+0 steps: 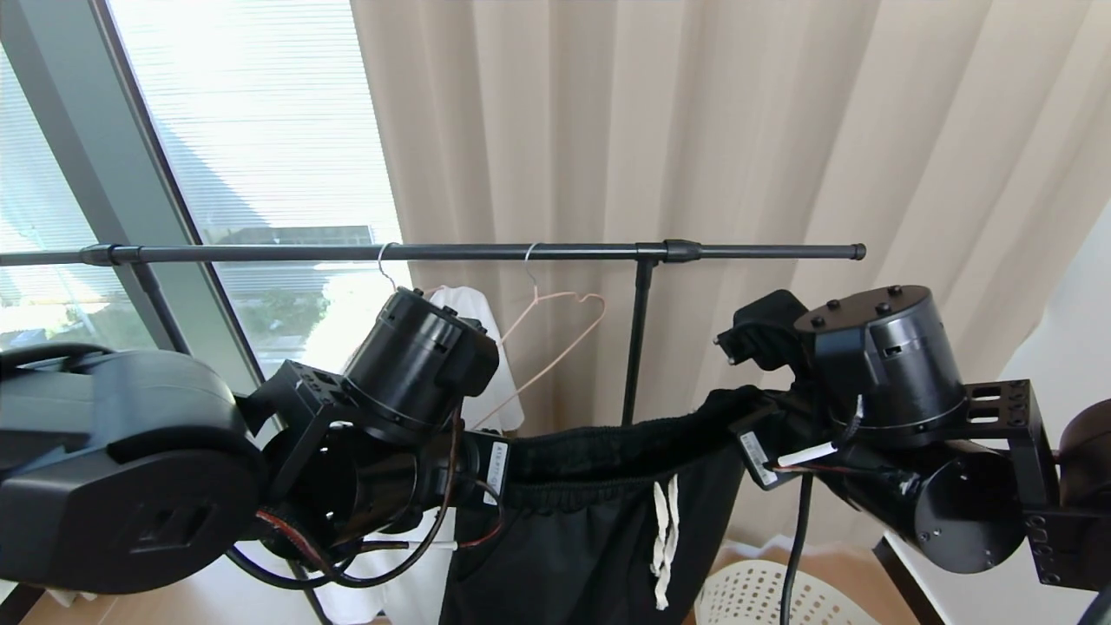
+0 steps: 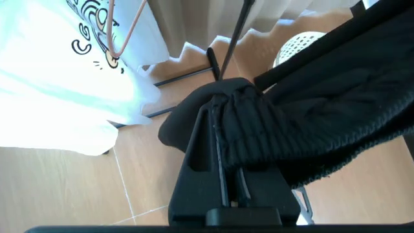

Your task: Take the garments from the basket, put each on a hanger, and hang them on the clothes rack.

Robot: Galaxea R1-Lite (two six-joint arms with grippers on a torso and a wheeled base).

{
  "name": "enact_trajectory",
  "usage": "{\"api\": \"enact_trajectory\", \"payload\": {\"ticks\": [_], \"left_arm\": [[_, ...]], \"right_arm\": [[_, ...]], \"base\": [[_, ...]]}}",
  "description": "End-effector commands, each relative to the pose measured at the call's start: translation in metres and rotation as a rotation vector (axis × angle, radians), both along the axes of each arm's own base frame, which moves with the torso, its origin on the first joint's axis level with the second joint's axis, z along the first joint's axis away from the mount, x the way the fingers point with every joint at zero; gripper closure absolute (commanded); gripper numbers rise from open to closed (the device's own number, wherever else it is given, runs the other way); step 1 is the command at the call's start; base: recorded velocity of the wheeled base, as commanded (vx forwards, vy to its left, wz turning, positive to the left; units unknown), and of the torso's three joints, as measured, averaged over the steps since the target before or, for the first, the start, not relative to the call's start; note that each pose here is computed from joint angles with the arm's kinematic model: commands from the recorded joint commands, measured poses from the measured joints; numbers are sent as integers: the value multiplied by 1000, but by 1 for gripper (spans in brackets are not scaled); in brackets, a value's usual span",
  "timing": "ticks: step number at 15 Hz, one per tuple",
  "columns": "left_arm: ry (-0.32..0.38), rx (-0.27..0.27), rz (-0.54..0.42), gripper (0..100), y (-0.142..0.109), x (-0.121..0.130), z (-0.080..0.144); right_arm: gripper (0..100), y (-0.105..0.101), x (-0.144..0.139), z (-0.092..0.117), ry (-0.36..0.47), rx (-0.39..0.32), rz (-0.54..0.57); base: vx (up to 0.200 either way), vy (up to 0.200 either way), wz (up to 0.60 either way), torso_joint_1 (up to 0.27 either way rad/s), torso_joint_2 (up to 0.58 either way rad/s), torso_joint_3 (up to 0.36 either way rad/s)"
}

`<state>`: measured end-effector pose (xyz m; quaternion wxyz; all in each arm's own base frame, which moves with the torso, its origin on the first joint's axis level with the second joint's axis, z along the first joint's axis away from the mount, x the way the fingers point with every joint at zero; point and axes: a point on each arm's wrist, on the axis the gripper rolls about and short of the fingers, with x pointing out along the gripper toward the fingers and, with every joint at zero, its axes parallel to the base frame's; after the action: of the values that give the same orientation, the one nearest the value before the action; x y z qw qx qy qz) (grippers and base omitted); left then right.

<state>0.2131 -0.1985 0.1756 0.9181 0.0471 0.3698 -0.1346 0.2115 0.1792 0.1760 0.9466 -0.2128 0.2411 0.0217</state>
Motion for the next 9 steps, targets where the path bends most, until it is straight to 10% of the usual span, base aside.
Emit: {"api": "enact_trajectory", "payload": {"ticks": [1,9], "left_arm": [[5,2,2,100,7,-5,0],[-15,-13,21,100,10,0,-1]], "right_arm": [[100,-4,-5,-8,21,-22,2],[100,-20,4,11,-34,32,-62]], "base": [[0,0,0,0,0,0],[0,0,0,0,0,0]]}}
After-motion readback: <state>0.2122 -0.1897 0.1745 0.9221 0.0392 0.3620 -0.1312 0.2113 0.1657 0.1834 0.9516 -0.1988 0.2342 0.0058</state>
